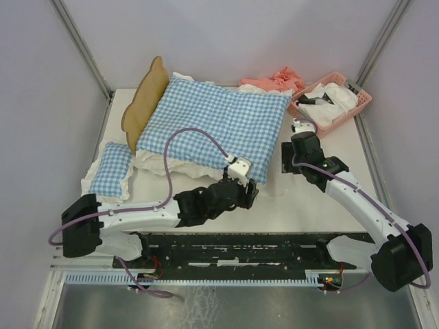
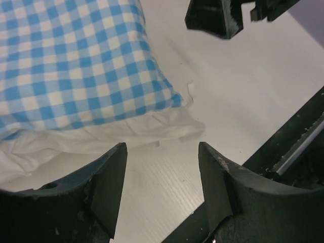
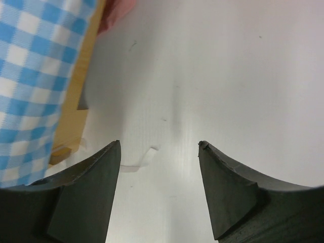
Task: Set up the pet bed
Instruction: Adjust the bed frame at the center of the board, then cross the ropes on the bed frame.
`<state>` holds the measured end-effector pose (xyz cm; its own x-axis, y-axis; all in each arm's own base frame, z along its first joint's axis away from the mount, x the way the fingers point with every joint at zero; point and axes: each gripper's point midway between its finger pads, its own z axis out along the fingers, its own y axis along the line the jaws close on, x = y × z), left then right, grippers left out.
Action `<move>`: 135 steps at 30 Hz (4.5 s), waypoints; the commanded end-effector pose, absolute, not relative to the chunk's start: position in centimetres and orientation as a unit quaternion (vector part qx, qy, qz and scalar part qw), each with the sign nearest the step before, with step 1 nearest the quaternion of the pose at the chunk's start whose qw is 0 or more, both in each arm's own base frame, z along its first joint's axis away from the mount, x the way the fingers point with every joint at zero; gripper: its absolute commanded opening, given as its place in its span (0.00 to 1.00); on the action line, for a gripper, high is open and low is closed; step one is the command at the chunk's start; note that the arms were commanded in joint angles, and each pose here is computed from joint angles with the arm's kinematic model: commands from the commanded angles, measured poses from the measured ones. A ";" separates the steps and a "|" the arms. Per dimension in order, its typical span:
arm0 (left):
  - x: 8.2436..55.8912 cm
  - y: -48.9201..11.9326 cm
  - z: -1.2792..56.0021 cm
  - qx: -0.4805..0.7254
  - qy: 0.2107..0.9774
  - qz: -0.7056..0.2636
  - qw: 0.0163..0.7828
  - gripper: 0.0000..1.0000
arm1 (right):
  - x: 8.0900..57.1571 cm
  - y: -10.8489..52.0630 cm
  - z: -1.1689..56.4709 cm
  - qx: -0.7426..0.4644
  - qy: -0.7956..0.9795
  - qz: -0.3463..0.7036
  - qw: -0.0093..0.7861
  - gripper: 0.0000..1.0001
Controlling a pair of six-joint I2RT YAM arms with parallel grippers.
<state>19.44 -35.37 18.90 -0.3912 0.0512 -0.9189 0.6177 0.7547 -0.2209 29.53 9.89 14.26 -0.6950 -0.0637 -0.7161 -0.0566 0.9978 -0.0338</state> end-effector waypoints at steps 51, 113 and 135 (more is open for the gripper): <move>27.6 -33.4 24.5 0.224 0.729 -0.309 0.568 0.39 | 26.6 16.7 20.1 -0.097 0.835 0.150 0.521 0.58; 29.9 -32.7 26.9 0.106 0.724 -0.337 0.592 0.03 | 28.3 23.8 13.3 -0.350 0.784 0.132 0.496 0.47; 32.1 -30.1 24.5 0.063 0.742 -0.331 0.580 0.03 | 28.7 24.2 13.5 -0.382 0.764 0.122 0.505 0.26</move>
